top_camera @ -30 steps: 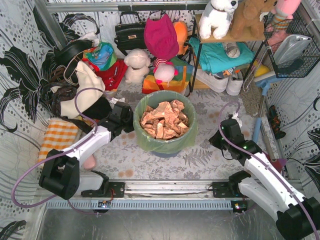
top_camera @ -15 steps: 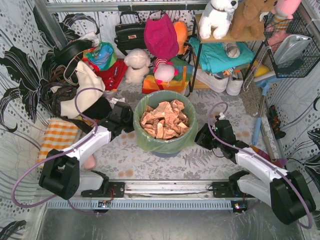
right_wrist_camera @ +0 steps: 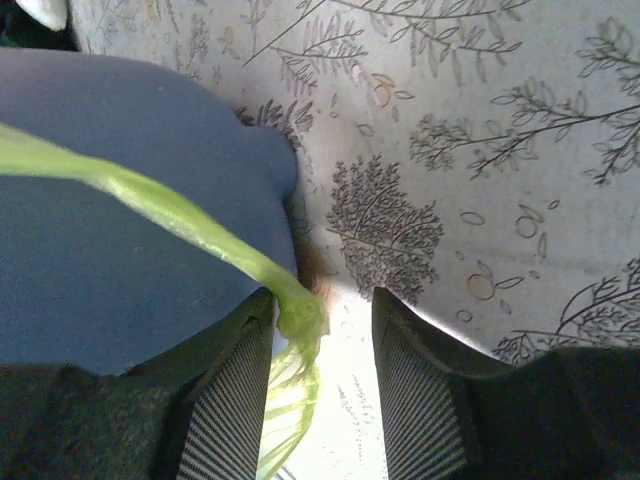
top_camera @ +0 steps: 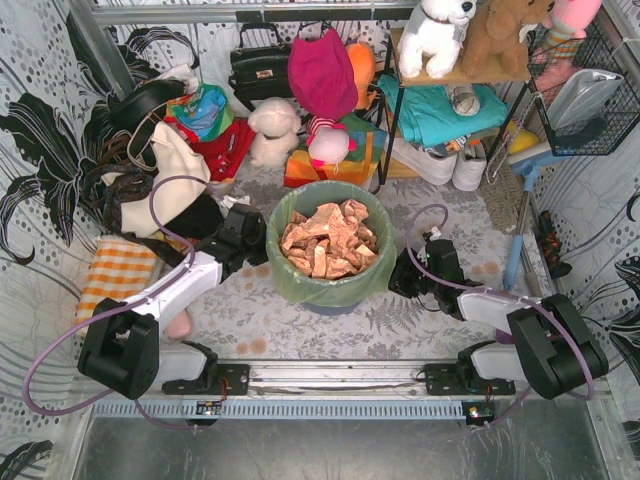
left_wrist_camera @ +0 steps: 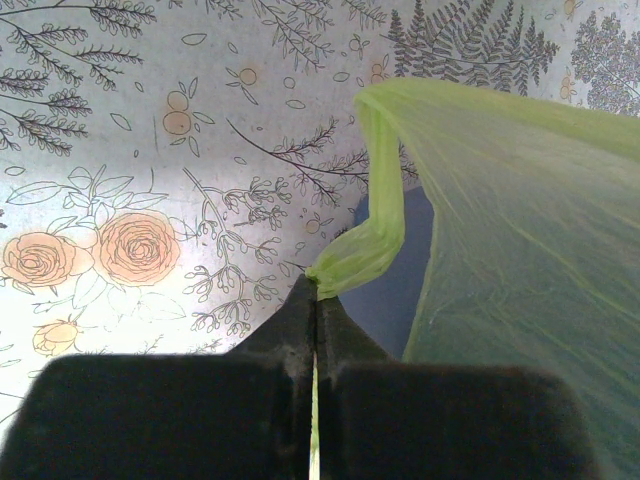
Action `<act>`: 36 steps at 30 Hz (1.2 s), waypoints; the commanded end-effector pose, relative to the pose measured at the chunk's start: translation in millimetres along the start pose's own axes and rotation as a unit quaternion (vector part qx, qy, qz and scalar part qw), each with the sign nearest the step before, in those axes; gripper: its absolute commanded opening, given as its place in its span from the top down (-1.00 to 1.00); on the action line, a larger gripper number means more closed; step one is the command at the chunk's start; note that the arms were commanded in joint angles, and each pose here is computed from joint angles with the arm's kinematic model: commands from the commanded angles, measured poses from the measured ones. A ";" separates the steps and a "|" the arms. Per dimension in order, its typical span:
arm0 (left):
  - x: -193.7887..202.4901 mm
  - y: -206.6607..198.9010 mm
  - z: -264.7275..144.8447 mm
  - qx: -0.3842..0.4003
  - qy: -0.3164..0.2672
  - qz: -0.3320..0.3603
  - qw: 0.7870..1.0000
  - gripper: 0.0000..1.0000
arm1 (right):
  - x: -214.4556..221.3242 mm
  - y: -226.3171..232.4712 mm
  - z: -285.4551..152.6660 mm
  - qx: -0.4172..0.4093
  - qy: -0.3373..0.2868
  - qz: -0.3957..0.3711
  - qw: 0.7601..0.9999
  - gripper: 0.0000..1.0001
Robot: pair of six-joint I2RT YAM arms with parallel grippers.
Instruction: Tie the trash bag
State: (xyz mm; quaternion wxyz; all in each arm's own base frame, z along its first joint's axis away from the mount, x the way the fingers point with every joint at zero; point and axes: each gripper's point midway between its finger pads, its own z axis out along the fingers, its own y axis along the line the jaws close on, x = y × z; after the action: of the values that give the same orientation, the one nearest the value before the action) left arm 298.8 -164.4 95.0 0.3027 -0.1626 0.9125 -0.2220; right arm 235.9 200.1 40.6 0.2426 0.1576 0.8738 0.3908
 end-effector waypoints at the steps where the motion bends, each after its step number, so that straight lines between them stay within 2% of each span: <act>1: -5.9 -0.3 0.8 0.001 -0.012 0.003 1.000 1.00 | -6.9 4.0 5.0 -0.032 -0.009 0.010 0.999 0.14; 9: -6.0 1.0 0.8 -0.001 -0.013 0.003 1.000 1.00 | -8.0 -18.2 11.5 -0.033 -0.014 0.050 0.998 0.31; 13: -5.9 1.4 0.3 -0.002 -0.013 0.004 1.000 1.00 | -10.5 -16.8 13.9 -0.046 -0.018 0.058 0.997 0.49; 21: -4.8 4.2 -1.0 -0.007 -0.014 0.004 1.000 1.00 | -15.2 -12.9 11.5 -0.061 -0.035 0.066 0.995 1.00; 28: -6.4 7.4 -7.0 -0.013 -0.023 0.005 1.000 1.00 | -27.5 -5.4 -2.9 -0.058 -0.070 0.047 0.995 1.00; 36: -19.4 -0.2 -51.8 0.029 -0.089 0.003 0.996 1.00 | -49.6 21.7 -38.0 -0.070 -0.134 -0.011 0.988 1.00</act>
State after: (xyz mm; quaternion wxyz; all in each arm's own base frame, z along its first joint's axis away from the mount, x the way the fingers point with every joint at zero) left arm 283.1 -150.5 118.3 0.3436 -0.1668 0.8958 -0.2273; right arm 257.9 180.0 83.8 0.3397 0.1914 0.8019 0.4527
